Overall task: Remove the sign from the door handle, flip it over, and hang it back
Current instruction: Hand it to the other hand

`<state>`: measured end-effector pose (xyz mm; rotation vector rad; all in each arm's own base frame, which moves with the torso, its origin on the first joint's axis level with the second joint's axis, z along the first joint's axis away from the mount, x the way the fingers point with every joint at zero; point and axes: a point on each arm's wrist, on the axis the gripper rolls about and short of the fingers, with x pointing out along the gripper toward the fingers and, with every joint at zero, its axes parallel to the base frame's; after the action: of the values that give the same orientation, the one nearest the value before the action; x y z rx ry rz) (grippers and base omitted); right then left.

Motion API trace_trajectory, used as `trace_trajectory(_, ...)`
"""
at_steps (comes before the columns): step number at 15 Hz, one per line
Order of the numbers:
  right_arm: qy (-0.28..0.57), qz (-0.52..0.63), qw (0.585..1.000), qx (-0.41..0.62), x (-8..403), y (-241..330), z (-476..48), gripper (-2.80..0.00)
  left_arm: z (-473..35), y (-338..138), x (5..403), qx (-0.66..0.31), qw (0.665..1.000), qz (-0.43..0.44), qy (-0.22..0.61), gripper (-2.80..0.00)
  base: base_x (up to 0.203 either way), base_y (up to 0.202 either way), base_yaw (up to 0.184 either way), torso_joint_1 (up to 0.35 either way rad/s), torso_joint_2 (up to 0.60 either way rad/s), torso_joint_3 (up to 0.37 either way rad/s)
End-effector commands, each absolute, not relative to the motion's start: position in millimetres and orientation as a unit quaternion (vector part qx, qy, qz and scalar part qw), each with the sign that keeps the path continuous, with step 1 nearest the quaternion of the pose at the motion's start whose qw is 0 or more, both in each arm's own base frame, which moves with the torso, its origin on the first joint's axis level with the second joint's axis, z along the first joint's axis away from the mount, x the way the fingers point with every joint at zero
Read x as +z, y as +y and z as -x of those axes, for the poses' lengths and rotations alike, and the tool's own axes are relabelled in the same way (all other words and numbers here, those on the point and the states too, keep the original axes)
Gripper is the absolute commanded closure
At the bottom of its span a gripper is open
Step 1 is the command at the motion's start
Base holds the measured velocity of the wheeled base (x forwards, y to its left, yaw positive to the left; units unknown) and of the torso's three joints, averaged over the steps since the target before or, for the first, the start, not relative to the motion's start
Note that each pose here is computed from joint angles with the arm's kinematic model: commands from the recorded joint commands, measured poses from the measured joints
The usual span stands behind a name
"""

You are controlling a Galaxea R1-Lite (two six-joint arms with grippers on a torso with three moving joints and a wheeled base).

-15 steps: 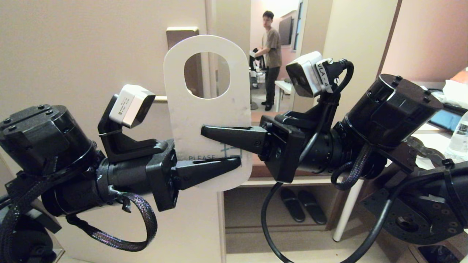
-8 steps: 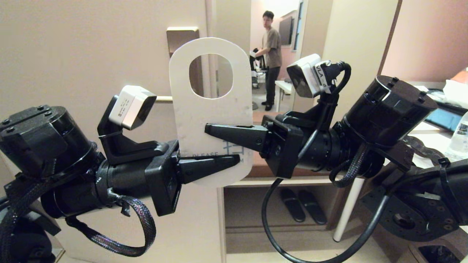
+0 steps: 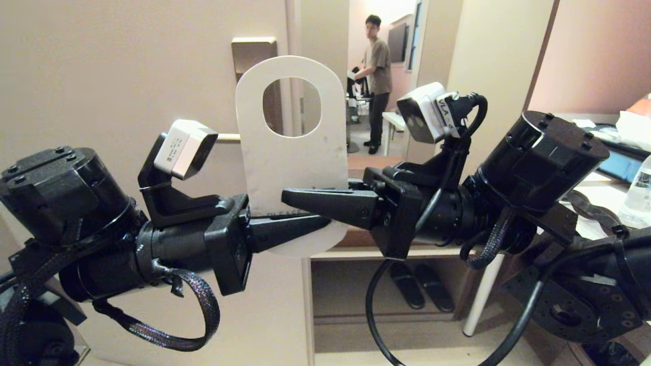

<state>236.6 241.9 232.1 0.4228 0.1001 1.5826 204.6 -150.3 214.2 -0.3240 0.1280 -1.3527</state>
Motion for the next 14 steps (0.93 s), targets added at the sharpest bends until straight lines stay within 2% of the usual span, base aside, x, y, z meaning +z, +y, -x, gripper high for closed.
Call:
trace_trajectory(1,0.042,-0.189,0.681,0.707,233,241,-236,-2.8,-204,-150,214,-0.626,0.763,0.149,0.058,0.0,0.0,0.0,0.0,0.0,0.0,0.0)
trace_trajectory(6,0.042,-0.189,0.683,0.704,232,239,-234,-2.8,-203,-149,216,-0.627,0.763,0.149,0.056,0.0,0.0,0.0,0.0,0.0,0.0,0.0)
trace_trajectory(14,0.026,-0.192,0.713,0.674,239,214,-222,-2.8,-199,-145,219,-0.625,0.765,0.149,0.048,0.0,0.0,0.0,0.0,0.0,0.0,0.0)
